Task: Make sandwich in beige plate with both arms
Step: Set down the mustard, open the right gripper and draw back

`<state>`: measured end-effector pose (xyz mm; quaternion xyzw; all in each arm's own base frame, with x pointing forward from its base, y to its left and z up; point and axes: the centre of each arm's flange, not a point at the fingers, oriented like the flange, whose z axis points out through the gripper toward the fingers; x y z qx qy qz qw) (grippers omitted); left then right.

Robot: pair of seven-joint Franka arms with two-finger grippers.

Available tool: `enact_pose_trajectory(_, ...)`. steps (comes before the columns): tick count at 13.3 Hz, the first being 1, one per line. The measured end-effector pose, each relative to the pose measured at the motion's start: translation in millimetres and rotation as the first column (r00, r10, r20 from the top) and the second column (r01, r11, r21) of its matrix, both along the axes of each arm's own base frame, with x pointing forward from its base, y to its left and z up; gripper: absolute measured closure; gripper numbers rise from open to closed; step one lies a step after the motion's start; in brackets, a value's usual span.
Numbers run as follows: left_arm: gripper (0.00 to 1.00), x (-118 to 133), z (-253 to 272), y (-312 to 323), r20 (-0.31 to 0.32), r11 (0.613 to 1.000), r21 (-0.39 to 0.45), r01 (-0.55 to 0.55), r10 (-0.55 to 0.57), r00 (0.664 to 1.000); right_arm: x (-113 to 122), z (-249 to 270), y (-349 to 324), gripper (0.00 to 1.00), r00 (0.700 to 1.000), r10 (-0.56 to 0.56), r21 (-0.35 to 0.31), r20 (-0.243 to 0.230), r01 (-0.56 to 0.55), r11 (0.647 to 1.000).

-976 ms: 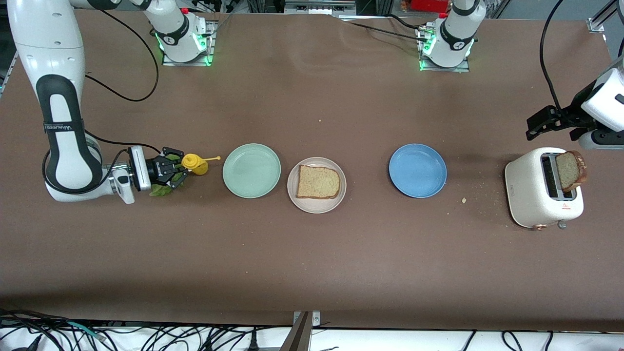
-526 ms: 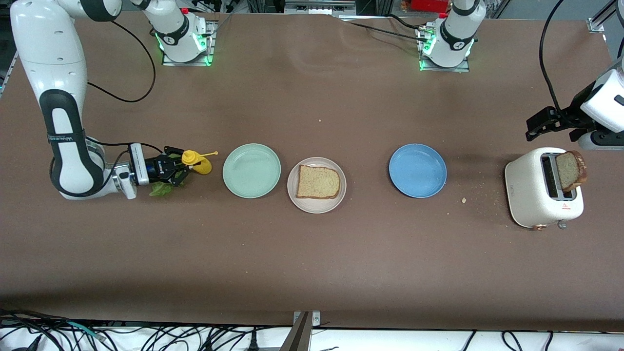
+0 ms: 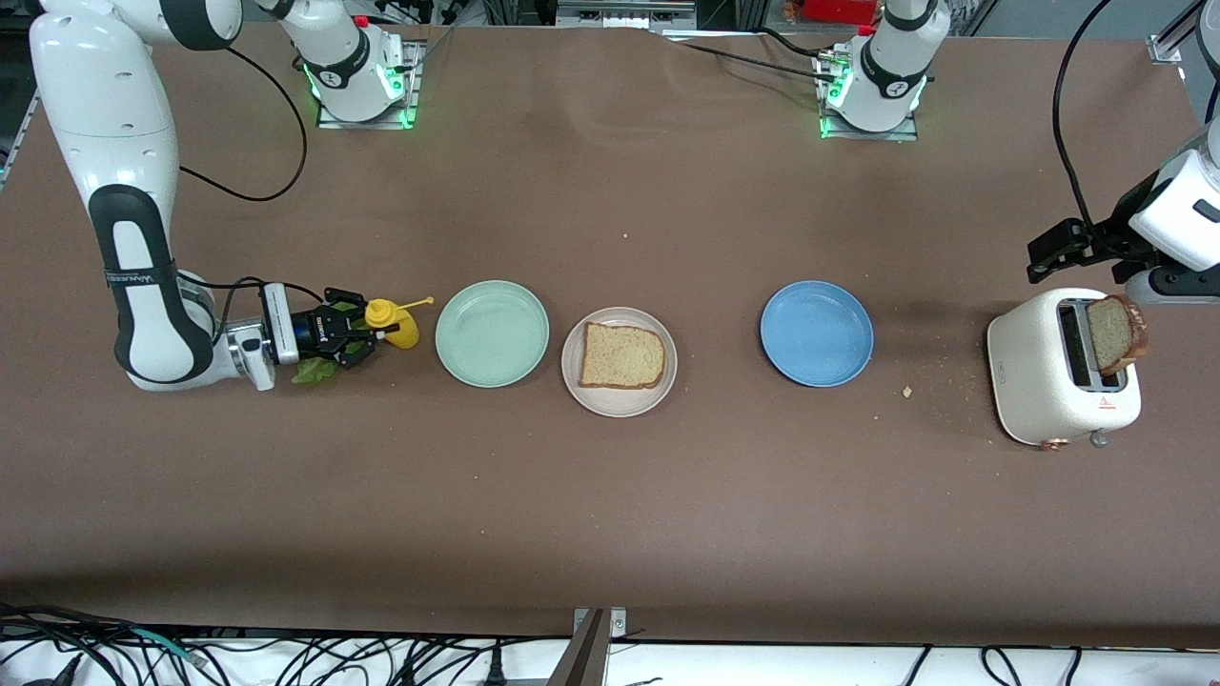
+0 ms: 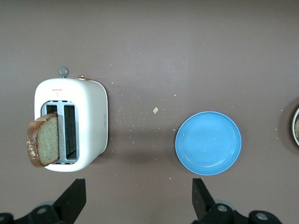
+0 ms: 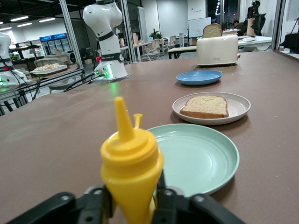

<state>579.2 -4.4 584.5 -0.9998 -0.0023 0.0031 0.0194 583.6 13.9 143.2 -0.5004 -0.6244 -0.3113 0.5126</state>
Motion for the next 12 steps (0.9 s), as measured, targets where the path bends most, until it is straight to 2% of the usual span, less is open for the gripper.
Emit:
enact_pose_trajectory(1,0.0,0,0,0,0.0,1.0,0.0,0.0,0.0,1.0,0,0,0,0.47,1.0,-0.001,0.001,0.001,0.001,1.0)
enact_pose_trajectory(2,0.0,0,0,0,0.0,1.0,0.0,0.0,0.0,1.0,0,0,0,0.33,1.0,-0.001,0.001,0.001,0.001,1.0)
enact_pose_trajectory(5,0.0,0,0,0,0.001,1.0,0.0,0.0,0.0,1.0,3,2,-9,0.01,1.0,-0.013,-0.009,0.009,0.013,1.0)
enact_pose_trajectory(7,0.0,0,0,0,0.002,1.0,0.0,0.0,0.0,1.0,10,9,-33,0.0,0.999,-0.035,-0.055,0.01,0.035,0.998)
enact_pose_trajectory(8,0.0,0,0,0,0.002,1.0,0.0,0.0,0.0,1.0,14,15,-50,0.0,0.999,-0.048,-0.1,-0.013,0.046,0.994)
enact_pose_trajectory(12,0.0,1,0,0,0.005,1.0,0.0,0.0,0.0,1.0,35,55,-91,0.0,0.981,-0.117,-0.261,-0.154,0.074,0.962)
